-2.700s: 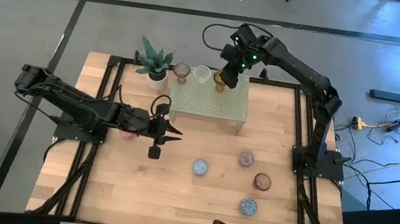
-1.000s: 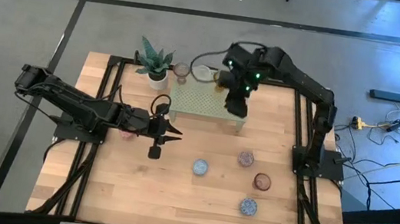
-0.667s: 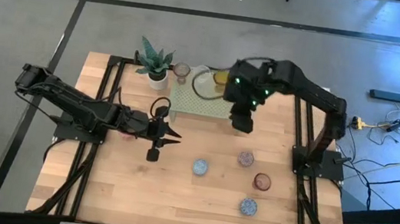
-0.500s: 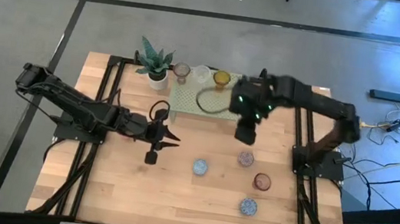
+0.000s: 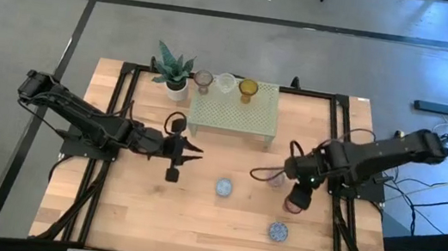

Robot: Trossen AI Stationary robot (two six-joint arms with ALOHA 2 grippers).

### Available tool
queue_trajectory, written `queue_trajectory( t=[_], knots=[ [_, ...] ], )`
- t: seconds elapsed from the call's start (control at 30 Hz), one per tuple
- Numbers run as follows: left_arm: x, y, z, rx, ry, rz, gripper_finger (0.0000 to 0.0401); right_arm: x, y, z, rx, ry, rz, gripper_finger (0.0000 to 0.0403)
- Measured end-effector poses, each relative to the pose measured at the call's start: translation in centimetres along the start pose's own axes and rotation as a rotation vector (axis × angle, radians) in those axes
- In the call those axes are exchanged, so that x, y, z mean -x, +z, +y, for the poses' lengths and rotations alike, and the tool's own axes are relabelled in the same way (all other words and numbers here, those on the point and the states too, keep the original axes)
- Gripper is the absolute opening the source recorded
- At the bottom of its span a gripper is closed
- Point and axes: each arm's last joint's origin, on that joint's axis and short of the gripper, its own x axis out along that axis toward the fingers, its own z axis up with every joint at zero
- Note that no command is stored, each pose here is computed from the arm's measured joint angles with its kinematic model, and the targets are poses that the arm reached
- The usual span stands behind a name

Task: Pick & Place candle stick holders
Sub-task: Put the purple glass candle holder on the shelf

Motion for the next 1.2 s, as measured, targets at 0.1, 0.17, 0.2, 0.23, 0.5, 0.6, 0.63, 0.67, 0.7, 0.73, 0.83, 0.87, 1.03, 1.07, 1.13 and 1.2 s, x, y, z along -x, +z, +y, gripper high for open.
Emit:
queue_trajectory(
  t=[0.1, 0.17, 0.2, 0.23, 0.5, 0.6, 0.63, 0.67, 0.7, 0.73, 0.83, 0.87, 1.03, 1.07, 1.13, 1.2],
  knots=[
    [0.0, 0.3, 0.0, -0.006, 0.003, -0.031, 0.0075, -1.5, -0.4, 0.1, 0.014, 0.025, 0.006, 0.0118],
    [0.0, 0.6, 0.0, -0.019, 0.010, -0.056, 0.0075, -2.2, -0.7, 0.0, 0.014, 0.017, 0.015, 0.0118],
    [0.0, 0.7, 0.1, -0.024, 0.013, -0.068, 0.0075, -2.4, -0.8, -0.1, 0.016, 0.000, 0.013, 0.0118],
    [0.0, 0.8, 0.1, -0.030, 0.014, -0.075, 0.0075, -2.6, -0.9, -0.2, 0.019, -0.022, 0.005, 0.0118],
    [0.1, 1.1, 0.1, -0.045, 0.018, -0.105, 0.0075, -2.7, -0.9, -0.4, 0.025, -0.093, -0.056, 0.0118],
    [0.1, 1.1, 0.1, -0.045, 0.018, -0.105, 0.0075, -2.7, -0.8, -0.5, 0.026, -0.109, -0.071, 0.0118],
    [0.1, 1.1, 0.1, -0.045, 0.018, -0.105, 0.0075, -2.7, -0.8, -0.5, 0.028, -0.110, -0.073, 0.0118],
    [0.1, 1.1, 0.1, -0.045, 0.018, -0.105, 0.0075, -2.7, -0.8, -0.5, 0.028, -0.111, -0.074, 0.0118],
    [0.1, 1.1, 0.1, -0.045, 0.018, -0.105, 0.0075, -2.8, -0.8, -0.5, 0.028, -0.112, -0.072, 0.0118],
    [0.1, 1.1, 0.1, -0.045, 0.018, -0.105, 0.0075, -2.8, -0.8, -0.4, 0.027, -0.110, -0.070, 0.0118],
    [0.1, 1.1, 0.1, -0.046, 0.018, -0.104, 0.0075, -2.8, -0.8, -0.4, 0.029, -0.100, -0.060, 0.0118],
    [0.1, 1.1, 0.1, -0.045, 0.018, -0.104, 0.0075, -2.8, -0.8, -0.4, 0.030, -0.098, -0.057, 0.0118],
    [0.1, 1.1, 0.1, -0.046, 0.018, -0.104, 0.0075, -2.8, -1.0, -0.2, 0.034, -0.055, -0.015, 0.0118],
    [0.1, 1.1, 0.1, -0.046, 0.018, -0.104, 0.0075, -2.8, -1.0, -0.3, 0.040, -0.057, -0.015, 0.0118],
    [0.1, 1.1, 0.1, -0.046, 0.018, -0.104, 0.0075, -2.8, -1.0, -0.3, 0.050, -0.065, -0.016, 0.0118],
    [0.1, 1.1, 0.1, -0.046, 0.018, -0.103, 0.0075, -2.8, -0.9, -0.3, 0.055, -0.063, -0.020, 0.0118]
  ],
)
